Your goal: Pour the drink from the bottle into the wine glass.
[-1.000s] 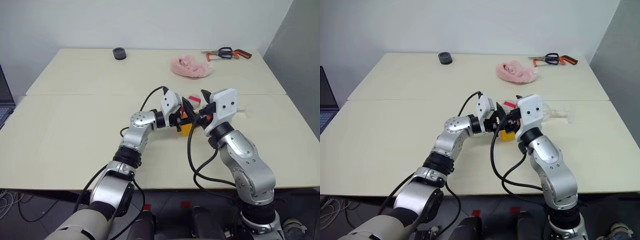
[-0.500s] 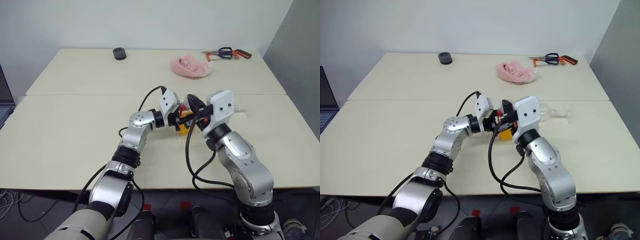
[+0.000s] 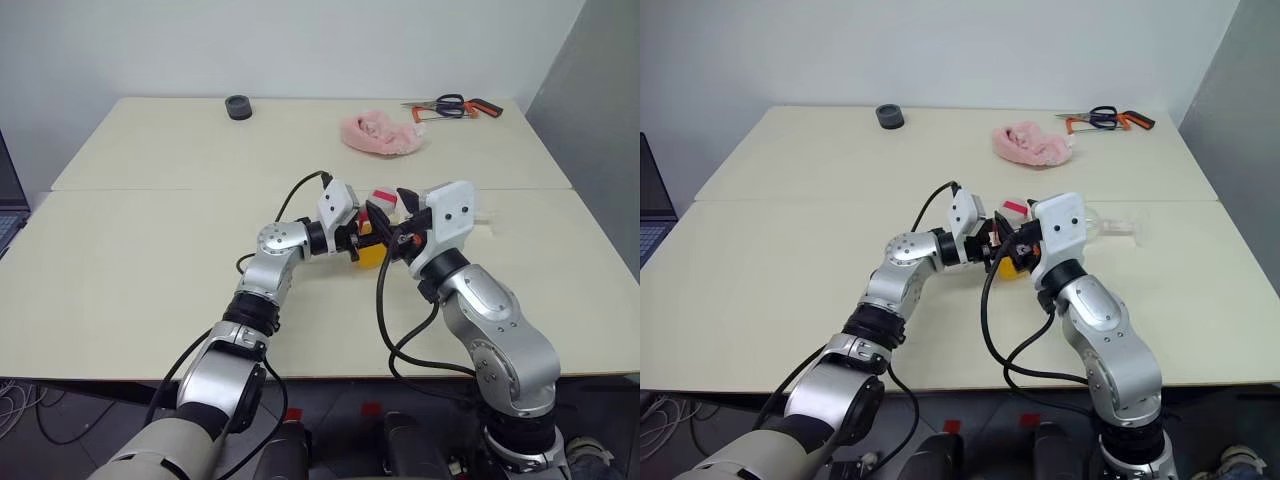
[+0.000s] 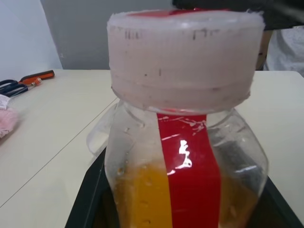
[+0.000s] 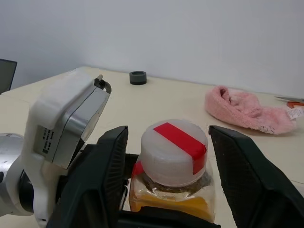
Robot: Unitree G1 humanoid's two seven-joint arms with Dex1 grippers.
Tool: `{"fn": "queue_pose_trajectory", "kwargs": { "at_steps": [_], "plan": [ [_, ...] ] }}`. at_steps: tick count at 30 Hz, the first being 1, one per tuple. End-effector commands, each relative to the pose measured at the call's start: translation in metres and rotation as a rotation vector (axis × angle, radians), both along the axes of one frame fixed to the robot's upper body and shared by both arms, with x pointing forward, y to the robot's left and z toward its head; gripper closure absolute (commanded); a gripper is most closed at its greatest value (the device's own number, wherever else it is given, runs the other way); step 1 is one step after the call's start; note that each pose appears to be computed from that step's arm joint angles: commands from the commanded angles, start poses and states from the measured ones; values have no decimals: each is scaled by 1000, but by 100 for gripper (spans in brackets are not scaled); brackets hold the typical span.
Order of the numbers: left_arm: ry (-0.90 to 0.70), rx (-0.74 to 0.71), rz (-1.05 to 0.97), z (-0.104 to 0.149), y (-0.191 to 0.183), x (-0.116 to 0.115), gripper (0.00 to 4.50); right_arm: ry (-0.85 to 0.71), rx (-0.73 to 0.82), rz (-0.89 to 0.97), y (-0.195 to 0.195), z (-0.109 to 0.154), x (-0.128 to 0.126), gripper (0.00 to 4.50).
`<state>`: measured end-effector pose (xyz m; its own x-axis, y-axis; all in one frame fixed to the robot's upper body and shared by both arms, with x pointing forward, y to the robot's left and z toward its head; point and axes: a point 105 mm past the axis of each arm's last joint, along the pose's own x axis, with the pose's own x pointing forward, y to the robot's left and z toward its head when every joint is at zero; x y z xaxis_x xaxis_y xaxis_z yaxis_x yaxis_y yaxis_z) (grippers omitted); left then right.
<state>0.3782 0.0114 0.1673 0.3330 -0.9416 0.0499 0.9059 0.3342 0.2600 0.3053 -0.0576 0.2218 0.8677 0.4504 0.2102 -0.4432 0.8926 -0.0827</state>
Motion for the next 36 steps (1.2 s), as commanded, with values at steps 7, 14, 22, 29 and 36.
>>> {"fn": "queue_pose_trajectory", "kwargs": {
  "at_steps": [7, 14, 22, 29, 36],
  "plan": [
    [-70, -21, -23, 20, -5, -2, 274, -39, 0, -34, 3, 7, 6, 161],
    [-69, -21, -21, 20, -5, -3, 274, -69, 16, -32, 3, 12, 6, 161],
    [-66, -22, -25, 19, -4, -4, 274, -76, -6, 0, 6, 10, 8, 283],
    [-69, -23, -29, 20, -4, -5, 274, -59, -44, 15, 1, 5, 14, 450],
    [-71, -19, -22, 20, -2, -5, 274, -117, 7, 17, -5, 17, 6, 411]
  ]
}}
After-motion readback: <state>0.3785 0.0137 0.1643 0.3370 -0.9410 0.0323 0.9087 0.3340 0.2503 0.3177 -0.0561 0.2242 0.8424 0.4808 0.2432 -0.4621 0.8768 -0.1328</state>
